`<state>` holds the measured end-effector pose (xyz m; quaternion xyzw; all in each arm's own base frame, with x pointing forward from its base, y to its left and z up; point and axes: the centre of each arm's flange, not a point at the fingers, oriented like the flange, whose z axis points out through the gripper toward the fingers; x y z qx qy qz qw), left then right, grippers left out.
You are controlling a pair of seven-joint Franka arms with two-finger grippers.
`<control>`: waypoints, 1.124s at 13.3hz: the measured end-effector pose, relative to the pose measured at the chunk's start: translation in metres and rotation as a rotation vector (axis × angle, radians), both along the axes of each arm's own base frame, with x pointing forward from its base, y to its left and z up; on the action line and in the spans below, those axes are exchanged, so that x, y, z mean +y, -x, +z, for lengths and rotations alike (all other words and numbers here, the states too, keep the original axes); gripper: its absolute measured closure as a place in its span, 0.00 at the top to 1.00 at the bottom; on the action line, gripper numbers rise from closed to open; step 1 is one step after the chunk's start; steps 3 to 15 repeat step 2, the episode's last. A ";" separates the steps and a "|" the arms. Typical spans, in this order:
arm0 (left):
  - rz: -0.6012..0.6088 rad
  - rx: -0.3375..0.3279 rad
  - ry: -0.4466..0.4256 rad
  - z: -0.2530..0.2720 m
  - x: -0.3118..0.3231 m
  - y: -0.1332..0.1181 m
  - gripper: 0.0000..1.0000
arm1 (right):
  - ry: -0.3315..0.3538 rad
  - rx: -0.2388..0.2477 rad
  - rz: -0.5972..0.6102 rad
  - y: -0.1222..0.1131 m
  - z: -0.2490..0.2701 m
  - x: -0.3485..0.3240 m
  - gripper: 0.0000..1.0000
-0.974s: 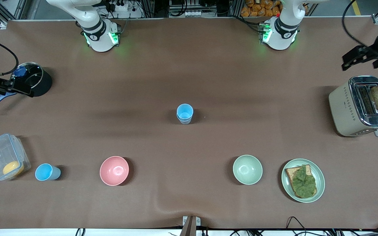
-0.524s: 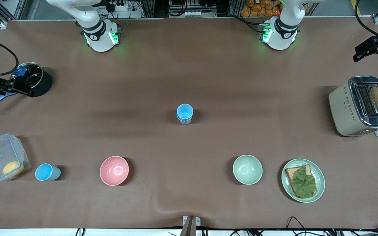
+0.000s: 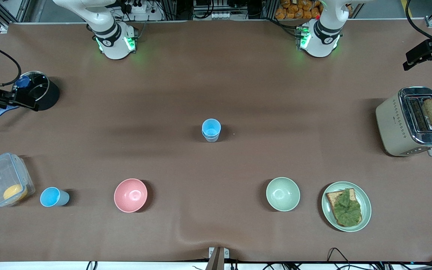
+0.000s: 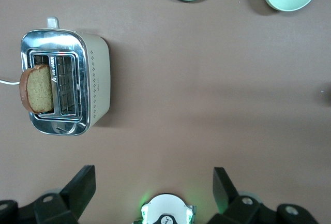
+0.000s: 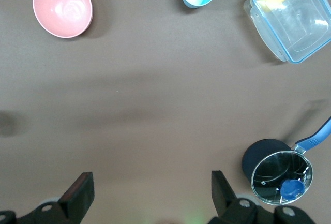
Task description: Stack blue cups with both arms
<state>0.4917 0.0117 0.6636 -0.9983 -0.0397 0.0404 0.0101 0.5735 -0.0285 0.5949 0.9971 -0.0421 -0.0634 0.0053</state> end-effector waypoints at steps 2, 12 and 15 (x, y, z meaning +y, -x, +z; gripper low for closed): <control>0.013 -0.002 0.000 0.001 0.000 -0.001 1.00 | 0.000 0.000 0.000 0.000 0.000 0.000 1.00; 0.013 -0.002 0.000 0.001 0.000 -0.001 1.00 | 0.000 0.000 0.000 0.000 0.000 0.000 1.00; 0.013 -0.002 0.000 0.001 0.000 -0.001 1.00 | 0.000 0.000 0.000 0.000 0.000 0.000 1.00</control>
